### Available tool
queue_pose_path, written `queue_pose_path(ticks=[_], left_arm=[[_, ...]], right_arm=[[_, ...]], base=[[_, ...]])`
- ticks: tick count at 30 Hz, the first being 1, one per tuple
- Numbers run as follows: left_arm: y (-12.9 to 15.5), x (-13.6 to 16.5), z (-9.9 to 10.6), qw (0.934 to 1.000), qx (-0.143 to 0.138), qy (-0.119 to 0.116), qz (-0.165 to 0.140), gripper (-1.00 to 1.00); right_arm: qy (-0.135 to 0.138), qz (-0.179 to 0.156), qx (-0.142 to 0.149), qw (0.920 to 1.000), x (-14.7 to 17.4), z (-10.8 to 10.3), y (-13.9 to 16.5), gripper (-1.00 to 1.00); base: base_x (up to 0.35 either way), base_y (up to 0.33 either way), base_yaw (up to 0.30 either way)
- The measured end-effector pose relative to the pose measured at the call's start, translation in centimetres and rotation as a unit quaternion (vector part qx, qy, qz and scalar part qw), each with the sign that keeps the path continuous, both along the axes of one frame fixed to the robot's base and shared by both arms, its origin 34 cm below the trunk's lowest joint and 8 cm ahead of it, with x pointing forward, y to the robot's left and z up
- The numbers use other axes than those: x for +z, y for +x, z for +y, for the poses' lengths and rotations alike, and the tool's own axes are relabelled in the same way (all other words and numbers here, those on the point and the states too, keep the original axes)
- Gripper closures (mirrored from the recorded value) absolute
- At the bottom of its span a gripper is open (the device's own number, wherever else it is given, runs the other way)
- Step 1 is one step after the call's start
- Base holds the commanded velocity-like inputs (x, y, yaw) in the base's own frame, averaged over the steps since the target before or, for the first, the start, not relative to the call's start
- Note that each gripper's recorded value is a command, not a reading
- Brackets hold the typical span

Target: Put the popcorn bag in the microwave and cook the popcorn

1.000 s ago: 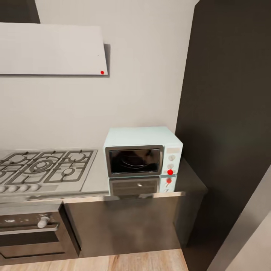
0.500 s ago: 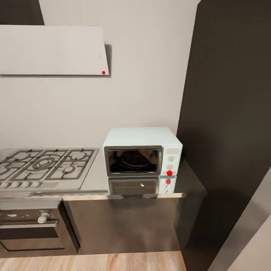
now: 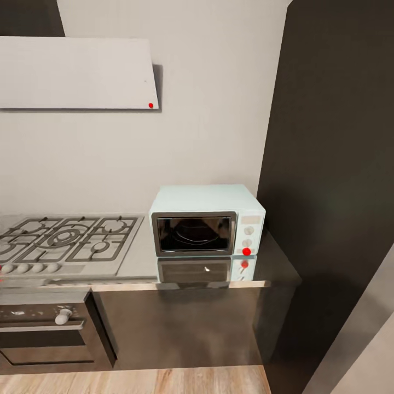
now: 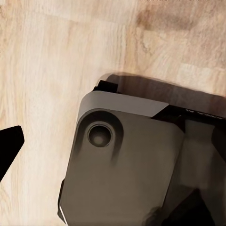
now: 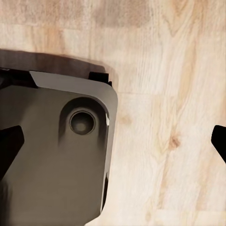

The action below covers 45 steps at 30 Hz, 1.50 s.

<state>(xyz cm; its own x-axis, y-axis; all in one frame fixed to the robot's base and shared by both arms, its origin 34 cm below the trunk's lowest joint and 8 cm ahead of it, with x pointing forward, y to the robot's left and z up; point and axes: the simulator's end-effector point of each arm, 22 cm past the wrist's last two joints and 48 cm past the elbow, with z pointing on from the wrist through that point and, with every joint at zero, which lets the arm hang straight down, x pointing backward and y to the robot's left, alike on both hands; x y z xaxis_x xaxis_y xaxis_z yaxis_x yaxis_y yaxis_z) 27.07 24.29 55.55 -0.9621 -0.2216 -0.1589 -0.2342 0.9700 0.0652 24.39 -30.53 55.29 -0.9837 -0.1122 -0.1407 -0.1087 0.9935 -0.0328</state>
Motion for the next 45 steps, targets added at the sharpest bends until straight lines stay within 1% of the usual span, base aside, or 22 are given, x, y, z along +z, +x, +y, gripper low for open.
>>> queue_pose_path(ticks=[4, 11, 26, 32, 33, 34, 36, 37, 40, 41, 43, 45], left_arm=[[0.0, 0.0, 0.0, 1.0, 0.0, 0.0, 0.0, -1.0], [0.0, 0.0, 0.0, 1.0, 0.0, 0.0, 0.0, -1.0], [0.0, 0.0, 0.0, 1.0, 0.0, 0.0, 0.0, -1.0], [0.0, 0.0, 0.0, 1.0, 0.001, 0.001, 0.0, -1.0], [0.0, 0.0, 0.0, 1.0, 0.001, 0.001, 0.0, -1.0], [0.0, 0.0, 0.0, 1.0, 0.0, 0.0, 0.0, -1.0], [0.0, 0.0, -0.1, 1.0, 0.0, 0.0, 0.0, -1.0], [0.0, 0.0, -0.1, 1.0, 0.0, 0.0, 0.0, -1.0], [0.0, 0.0, -0.1, 1.0, 0.001, 0.0, 0.0, -1.0], [0.0, 0.0, -0.1, 1.0, 0.001, 0.0, 0.0, -1.0], [0.0, 0.0, -0.1, 1.0, 0.0, 0.0, -0.001, -1.0], [0.0, 0.0, -0.1, 1.0, 0.0, 0.0, -0.001, -1.0]], right_arm=[[0.001, 0.0, 0.0, 1.0, 0.0, 0.1, 0.0, -1.0], [0.002, 0.0, 0.0, 1.0, 0.0, 0.2, 0.0, -1.0], [0.002, 0.0, 0.0, 1.0, 0.0, 0.1, 0.0, -1.0], [0.003, -0.007, 0.003, 1.0, 0.1, 0.2, 0.7, -1.0], [0.002, -0.016, 0.004, 0.9999, 0.2, 0.3, 1.5, -1.0], [-0.004, -0.048, 0.005, 0.9988, 0.7, -0.1, 4.7, -1.0], [-0.012, -0.089, 0.004, 0.9959, 1.8, -0.3, 9.1, -1.0], [-0.017, -0.098, 0.002, 0.9951, 2.3, -0.6, 10.3, -1.0], [-0.04, -0.134, -0.007, 0.9901, 4.6, -2.3, 15.5, -1.0], [-0.044, -0.14, -0.008, 0.9891, 5.1, -2.5, 16.4, -1.0], [-0.057, -0.164, -0.021, 0.9845, 7.8, -2.8, 20.6, -1.0], [-0.062, -0.173, -0.029, 0.9825, 9.6, -2.6, 22.7, -1.0]], base=[[0.0, 0.0, 0.009], [0.0, 0.0, 0.148], [0.0, 0.0, 0.005], [0.0, 0.0, 0.0], [0.0, 0.0, 0.0], [0.0, 0.0, 0.0], [0.0, 0.0, 0.0], [0.0, 0.0, 0.0], [0.0, 0.0, 0.0], [0.0, 0.0, 0.0], [0.0, 0.0, 0.0], [0.0, 0.0, 0.0]])
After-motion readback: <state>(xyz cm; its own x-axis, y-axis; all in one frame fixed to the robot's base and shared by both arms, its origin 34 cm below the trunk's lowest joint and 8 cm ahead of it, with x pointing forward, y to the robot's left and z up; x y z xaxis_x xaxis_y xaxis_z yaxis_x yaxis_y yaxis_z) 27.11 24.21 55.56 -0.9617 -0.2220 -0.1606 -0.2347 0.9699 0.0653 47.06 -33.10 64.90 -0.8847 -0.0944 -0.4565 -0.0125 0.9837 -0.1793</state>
